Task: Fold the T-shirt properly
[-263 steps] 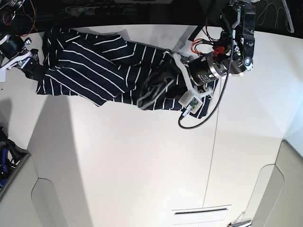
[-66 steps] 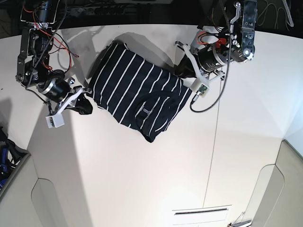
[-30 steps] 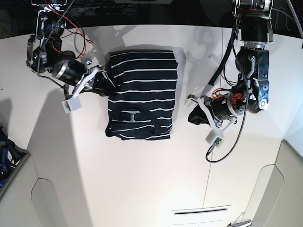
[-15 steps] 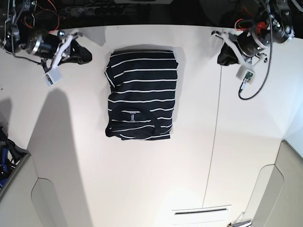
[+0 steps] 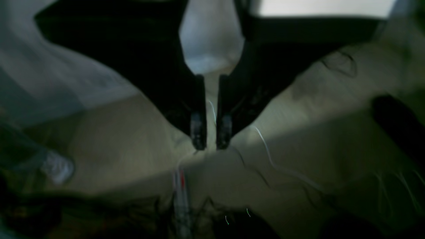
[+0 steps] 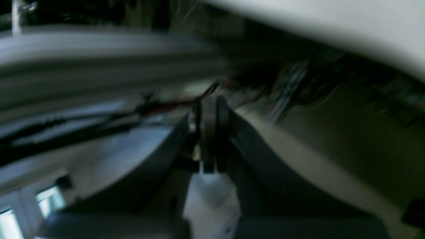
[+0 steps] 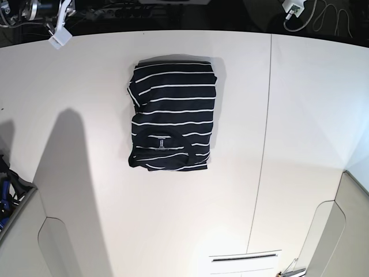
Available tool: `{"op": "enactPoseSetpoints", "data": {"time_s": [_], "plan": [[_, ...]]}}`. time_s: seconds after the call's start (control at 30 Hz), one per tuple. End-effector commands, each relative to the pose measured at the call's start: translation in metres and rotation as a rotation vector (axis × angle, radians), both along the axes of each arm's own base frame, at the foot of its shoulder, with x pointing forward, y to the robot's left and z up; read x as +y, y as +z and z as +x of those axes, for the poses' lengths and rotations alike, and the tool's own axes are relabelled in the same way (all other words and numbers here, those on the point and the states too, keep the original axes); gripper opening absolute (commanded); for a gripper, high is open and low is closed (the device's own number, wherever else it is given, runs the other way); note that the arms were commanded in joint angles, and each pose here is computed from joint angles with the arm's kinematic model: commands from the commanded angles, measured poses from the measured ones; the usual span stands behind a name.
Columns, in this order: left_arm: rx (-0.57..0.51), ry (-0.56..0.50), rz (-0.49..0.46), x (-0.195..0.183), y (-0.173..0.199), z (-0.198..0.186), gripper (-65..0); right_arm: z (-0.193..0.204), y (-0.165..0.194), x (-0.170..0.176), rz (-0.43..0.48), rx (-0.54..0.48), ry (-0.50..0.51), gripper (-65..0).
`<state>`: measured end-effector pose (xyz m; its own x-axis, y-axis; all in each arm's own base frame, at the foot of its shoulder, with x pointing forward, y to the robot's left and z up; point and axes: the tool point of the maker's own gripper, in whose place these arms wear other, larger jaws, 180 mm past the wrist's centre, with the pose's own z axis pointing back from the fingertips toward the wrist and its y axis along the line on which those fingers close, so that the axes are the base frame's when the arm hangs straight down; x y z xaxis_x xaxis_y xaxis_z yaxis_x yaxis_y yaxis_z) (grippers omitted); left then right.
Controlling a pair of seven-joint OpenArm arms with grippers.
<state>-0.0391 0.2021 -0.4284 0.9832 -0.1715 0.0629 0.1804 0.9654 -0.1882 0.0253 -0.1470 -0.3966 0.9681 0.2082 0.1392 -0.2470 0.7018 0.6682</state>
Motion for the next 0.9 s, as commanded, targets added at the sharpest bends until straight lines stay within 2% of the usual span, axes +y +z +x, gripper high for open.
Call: {"op": "enactPoseSetpoints", "data": {"time_s": [0.0, 0.2, 0.37, 0.53, 0.77, 0.87], "plan": [[0.011, 0.002, -0.008, 0.0, 0.001, -0.007, -58.8, -0.009, 0.001, -0.004, 0.001, 0.025, -0.005, -65.0], [0.123, 0.047, -0.046, -0.005, -0.028, -0.052, -58.8, -0.076, -0.026, -0.022, -0.074, 0.237, -0.01, -65.0], [0.205, -0.028, -0.055, -0.006, -0.062, -0.095, -58.7, -0.121, -0.054, -0.029, -0.14, 0.376, 0.02, -65.0], [0.358, -0.045, 0.037, -0.005, -0.104, -0.124, -58.7, -0.161, -0.083, -0.038, -0.239, 0.495, 0.125, -65.0], [0.562, -0.169, 0.112, -0.004, -0.14, -0.157, -58.8, -0.201, -0.11, -0.012, -0.254, 0.626, 0.218, -65.0], [0.616, -0.208, 0.121, -0.005, -0.151, -0.16, -58.8, -0.206, -0.127, -0.011, -0.35, 0.676, 0.226, -65.0]]}}
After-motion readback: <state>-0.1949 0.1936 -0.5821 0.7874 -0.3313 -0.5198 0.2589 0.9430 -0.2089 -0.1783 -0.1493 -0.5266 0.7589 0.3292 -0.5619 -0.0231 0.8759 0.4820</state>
